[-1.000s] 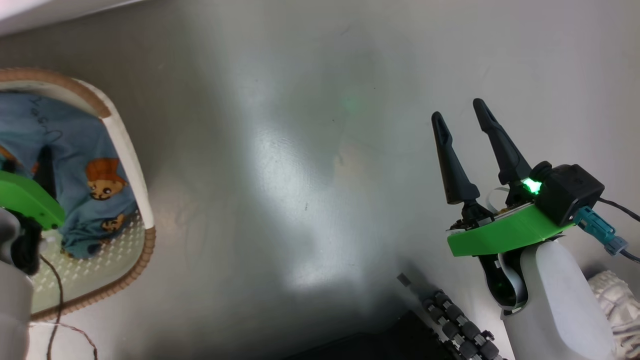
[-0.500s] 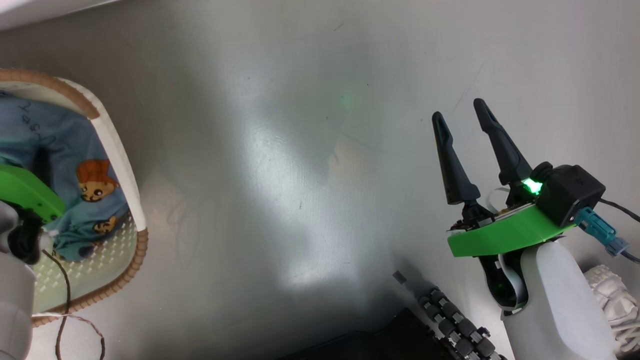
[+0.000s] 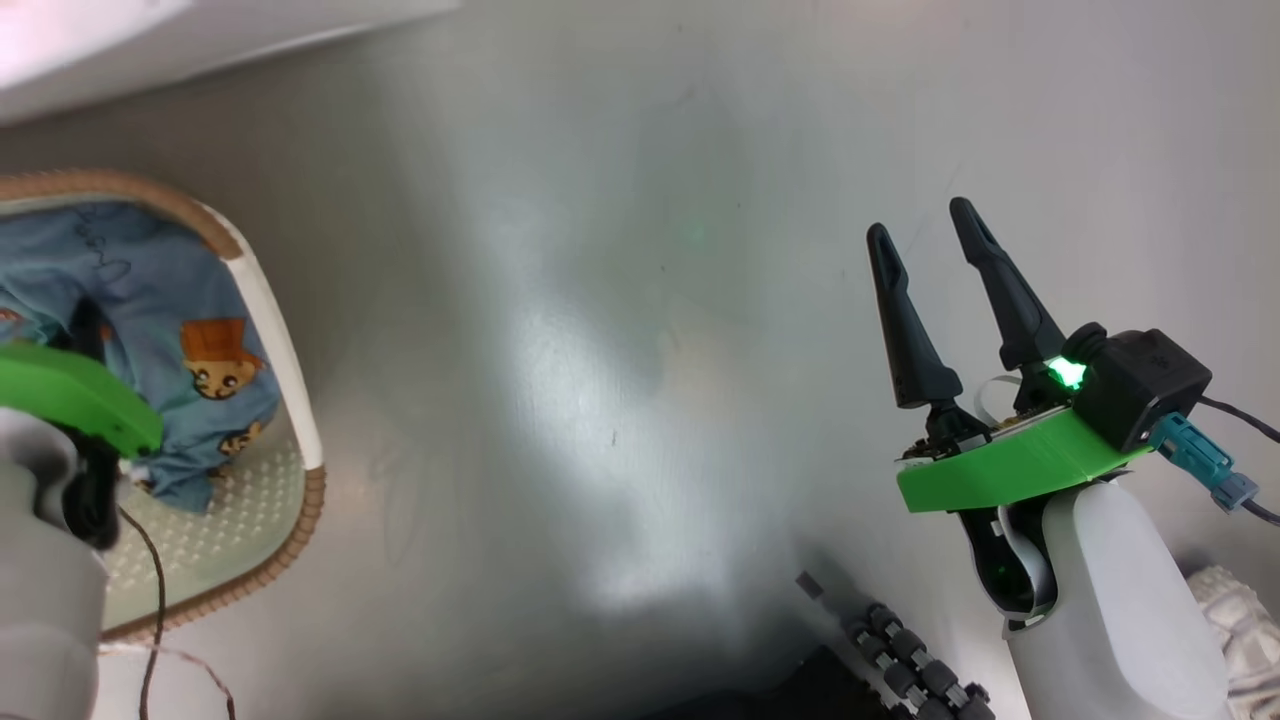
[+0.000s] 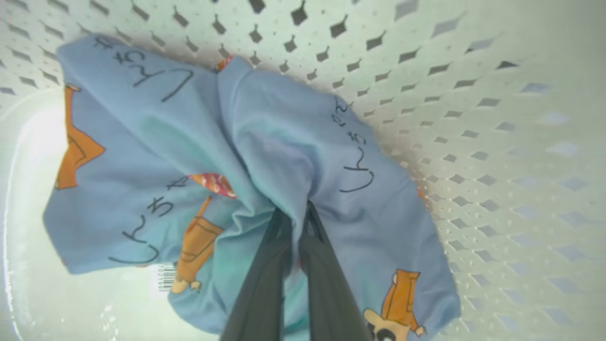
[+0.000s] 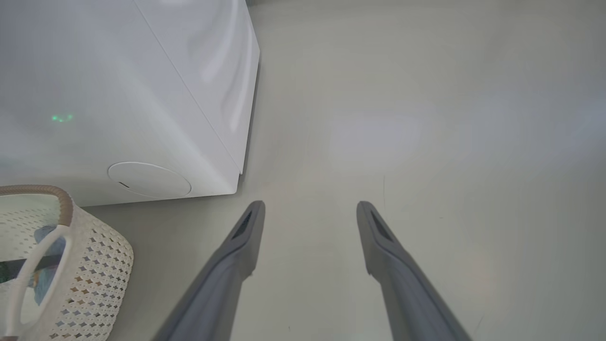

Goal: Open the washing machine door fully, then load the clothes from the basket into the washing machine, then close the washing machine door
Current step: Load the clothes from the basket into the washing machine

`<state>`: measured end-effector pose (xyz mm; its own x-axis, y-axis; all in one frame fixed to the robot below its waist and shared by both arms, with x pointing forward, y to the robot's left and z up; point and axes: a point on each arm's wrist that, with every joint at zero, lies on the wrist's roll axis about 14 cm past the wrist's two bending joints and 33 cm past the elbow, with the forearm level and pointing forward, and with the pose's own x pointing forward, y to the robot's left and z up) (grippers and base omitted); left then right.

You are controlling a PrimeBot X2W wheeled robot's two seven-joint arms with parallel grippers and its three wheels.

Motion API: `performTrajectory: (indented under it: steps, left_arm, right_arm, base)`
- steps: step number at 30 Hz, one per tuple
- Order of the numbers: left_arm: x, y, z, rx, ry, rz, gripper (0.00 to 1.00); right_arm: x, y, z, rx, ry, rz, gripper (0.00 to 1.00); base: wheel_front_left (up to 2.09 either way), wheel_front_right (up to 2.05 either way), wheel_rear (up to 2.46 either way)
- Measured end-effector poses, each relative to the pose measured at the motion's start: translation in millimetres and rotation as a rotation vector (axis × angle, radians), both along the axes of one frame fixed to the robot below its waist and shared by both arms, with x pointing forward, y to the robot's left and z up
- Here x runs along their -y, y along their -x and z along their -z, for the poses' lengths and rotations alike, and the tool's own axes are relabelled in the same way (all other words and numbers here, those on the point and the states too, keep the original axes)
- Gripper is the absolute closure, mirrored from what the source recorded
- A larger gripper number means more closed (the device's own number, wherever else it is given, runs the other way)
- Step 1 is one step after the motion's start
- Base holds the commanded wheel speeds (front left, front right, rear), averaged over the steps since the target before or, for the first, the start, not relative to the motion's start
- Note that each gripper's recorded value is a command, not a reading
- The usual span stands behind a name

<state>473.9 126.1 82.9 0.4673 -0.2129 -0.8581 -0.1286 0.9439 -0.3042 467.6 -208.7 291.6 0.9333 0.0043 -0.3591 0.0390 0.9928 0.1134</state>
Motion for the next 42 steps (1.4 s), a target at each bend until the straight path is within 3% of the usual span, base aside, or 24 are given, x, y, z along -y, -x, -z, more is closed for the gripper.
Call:
performTrajectory:
  steps: [19,42]
  left_arm:
    - [-19.7,-27.5,-103.3,0.325,-0.02,-0.062,1.0]
    - [-49.2,-4.8,-243.5,0.677,-0.07,-0.167,1.0]
  right_arm:
    - [-19.7,-15.2,-64.8,0.148,-0.035,-0.04,0.0]
    - [-35.7,-5.3,-142.0,0.3,-0.07,-0.065,0.0]
  base:
    - [0.0,0.0,0.0]
    - [0.0,0.0,0.0]
